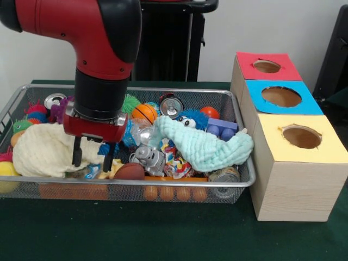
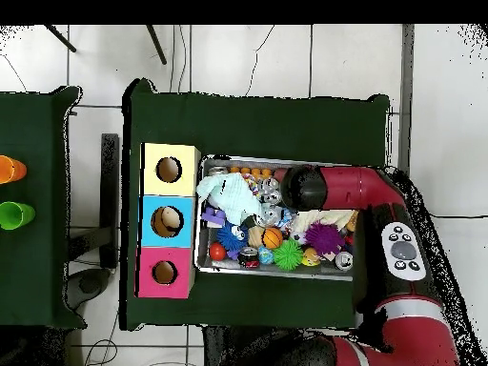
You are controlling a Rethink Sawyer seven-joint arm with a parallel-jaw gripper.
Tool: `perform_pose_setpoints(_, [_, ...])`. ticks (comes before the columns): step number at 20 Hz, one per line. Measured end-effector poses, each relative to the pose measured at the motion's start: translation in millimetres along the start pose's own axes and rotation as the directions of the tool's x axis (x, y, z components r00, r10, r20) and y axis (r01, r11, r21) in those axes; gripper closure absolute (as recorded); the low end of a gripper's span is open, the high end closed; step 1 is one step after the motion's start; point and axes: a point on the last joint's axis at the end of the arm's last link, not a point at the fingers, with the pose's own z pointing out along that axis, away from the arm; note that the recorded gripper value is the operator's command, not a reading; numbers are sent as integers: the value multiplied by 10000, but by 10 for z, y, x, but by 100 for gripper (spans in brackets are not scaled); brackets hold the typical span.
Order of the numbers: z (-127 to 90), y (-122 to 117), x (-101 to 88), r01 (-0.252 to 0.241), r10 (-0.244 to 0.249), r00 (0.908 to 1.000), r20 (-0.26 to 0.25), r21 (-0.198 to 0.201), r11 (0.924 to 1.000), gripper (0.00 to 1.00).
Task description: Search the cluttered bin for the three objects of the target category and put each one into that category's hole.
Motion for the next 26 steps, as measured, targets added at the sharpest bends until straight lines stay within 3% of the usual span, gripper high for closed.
perform_pose_setpoints(11, [128,124,229,95,-74,9983,580,-357,9993,0])
perform_pose_setpoints(26, [238,52,357,-104,176,9915,1286,-558,9984,0])
